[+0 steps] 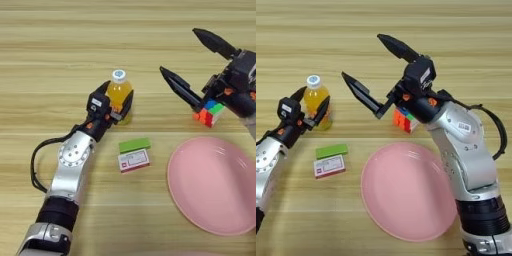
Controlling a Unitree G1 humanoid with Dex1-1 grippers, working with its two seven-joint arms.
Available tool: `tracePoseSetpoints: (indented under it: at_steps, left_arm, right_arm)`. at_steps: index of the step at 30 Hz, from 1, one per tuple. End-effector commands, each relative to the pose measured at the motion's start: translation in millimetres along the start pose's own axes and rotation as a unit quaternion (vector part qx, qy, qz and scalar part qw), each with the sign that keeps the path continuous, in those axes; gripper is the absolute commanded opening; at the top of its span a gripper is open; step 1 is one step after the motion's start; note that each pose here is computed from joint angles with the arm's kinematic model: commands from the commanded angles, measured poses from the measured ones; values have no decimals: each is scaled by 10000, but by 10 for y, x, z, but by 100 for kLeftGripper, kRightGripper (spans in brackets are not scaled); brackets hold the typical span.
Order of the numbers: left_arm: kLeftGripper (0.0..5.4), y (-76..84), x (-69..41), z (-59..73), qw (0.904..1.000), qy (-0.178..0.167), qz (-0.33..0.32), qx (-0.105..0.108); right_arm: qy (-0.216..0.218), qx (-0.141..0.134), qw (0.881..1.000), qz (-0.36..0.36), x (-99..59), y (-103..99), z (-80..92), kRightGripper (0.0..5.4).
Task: Move the objects on the table
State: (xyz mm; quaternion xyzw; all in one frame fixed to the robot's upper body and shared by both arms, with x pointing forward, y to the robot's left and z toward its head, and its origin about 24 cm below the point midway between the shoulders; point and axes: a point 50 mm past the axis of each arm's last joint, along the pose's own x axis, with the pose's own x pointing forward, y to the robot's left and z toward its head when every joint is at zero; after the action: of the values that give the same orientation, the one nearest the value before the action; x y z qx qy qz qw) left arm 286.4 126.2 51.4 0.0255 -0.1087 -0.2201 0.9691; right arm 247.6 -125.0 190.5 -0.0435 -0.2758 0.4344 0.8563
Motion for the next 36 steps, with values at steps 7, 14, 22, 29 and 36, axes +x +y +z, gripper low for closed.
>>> tracePoseSetpoints:
  at_steps: [7, 14, 22, 29, 36]
  left_arm:
    - [341, -309, 287, 419, 9936, -840, -758, 58]
    - [341, -633, 529, 506, 9855, -1005, -1365, -39]
    - [340, -839, 604, 345, 9832, -713, -1673, -138]
    - [340, -841, 580, 262, 9845, -588, -1639, -186]
    - [340, -821, 556, 171, 9876, -405, -1493, -261]
  right_arm:
    - [-141, 173, 9997, -71, 39, 0, 6, 540]
    - [-215, 335, 9992, -101, 66, 47, -16, 540]
    - [-230, 392, 9989, -151, 61, 64, -29, 540]
    - [-229, 404, 9988, -177, 47, 54, -27, 540]
    - [-217, 401, 9988, -191, 37, 40, -29, 540]
